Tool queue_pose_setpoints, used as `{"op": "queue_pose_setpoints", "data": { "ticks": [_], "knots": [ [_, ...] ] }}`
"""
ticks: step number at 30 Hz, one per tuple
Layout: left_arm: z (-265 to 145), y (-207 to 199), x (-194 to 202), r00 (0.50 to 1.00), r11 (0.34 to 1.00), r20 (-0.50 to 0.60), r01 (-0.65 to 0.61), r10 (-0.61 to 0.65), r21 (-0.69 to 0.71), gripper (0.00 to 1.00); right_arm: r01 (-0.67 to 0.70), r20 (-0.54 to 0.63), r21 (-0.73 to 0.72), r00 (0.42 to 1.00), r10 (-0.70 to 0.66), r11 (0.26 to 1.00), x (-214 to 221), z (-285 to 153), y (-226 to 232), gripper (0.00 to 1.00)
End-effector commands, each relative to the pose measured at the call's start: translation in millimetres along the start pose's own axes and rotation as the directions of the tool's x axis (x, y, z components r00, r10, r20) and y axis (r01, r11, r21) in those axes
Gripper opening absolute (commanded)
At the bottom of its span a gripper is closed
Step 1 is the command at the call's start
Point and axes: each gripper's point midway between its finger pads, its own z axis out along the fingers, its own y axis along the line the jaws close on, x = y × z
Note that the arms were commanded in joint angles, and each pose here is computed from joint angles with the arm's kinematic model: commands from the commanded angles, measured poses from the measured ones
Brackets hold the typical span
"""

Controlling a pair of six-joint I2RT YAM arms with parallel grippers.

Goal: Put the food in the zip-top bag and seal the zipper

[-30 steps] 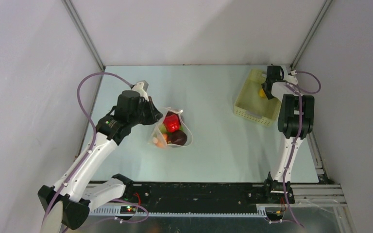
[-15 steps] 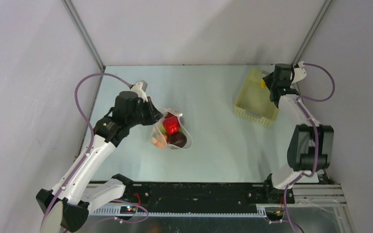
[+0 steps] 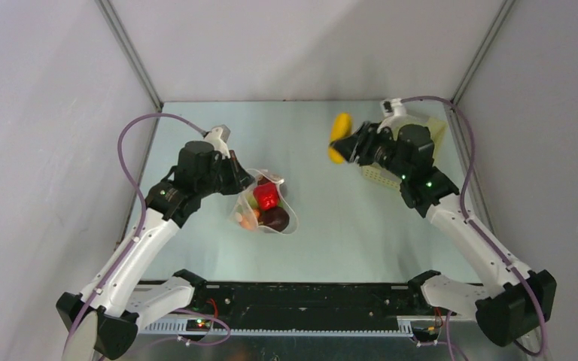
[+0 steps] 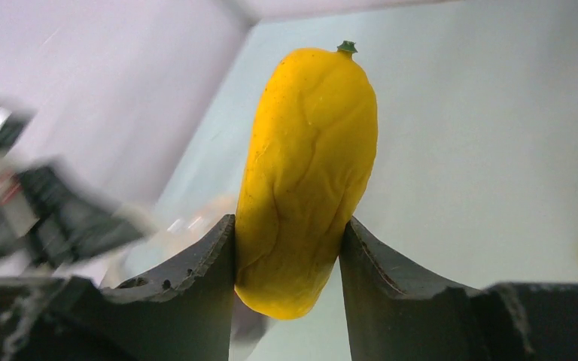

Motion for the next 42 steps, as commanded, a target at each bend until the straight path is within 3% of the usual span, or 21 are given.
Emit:
{"op": "queue_pose_setpoints", "data": {
  "ticks": [1, 5, 12, 14, 18, 24, 33, 42],
  "knots": [
    [0, -14, -9, 1.000, 0.997, 0.014, -0.020, 0.019, 0.070, 0.00, 0.033, -0.238, -0.426, 0.960, -0.147, 0.904, 62, -45, 92, 0.21],
    [5, -13, -3, 1.000, 0.997, -0.021, -0.019, 0.021, 0.072, 0.00, -0.067, -0.409, -0.606, 0.881, -0.238, 0.793, 116, -79, 138, 0.20],
    [3, -13, -4, 1.000, 0.998, -0.015, -0.023, 0.024, 0.066, 0.00, -0.214, -0.544, -0.748, 0.740, -0.395, 0.629, 178, -119, 176, 0.20],
    [3, -13, -3, 1.000, 0.997, -0.020, -0.021, 0.023, 0.069, 0.00, -0.264, -0.583, -0.739, 0.713, -0.391, 0.620, 187, -117, 181, 0.20],
    [3, -15, -3, 0.999, 0.997, -0.025, -0.022, 0.024, 0.078, 0.00, -0.337, -0.694, -0.634, 0.646, -0.319, 0.696, 201, -95, 180, 0.19],
    [-1, -17, -4, 1.000, 0.996, -0.012, -0.026, 0.027, 0.088, 0.00, -0.384, -0.778, -0.499, 0.593, -0.207, 0.777, 214, -53, 172, 0.18],
    [-4, -25, -2, 0.999, 0.991, -0.023, -0.032, 0.035, 0.132, 0.00, -0.457, -0.787, -0.328, 0.617, 0.029, 0.827, 197, 2, 159, 0.15],
    [-5, -35, 2, 0.998, 0.981, -0.051, -0.031, 0.041, 0.193, 0.00, -0.384, -0.656, -0.101, 0.719, 0.229, 0.918, 204, 51, 135, 0.14]
  ]
}}
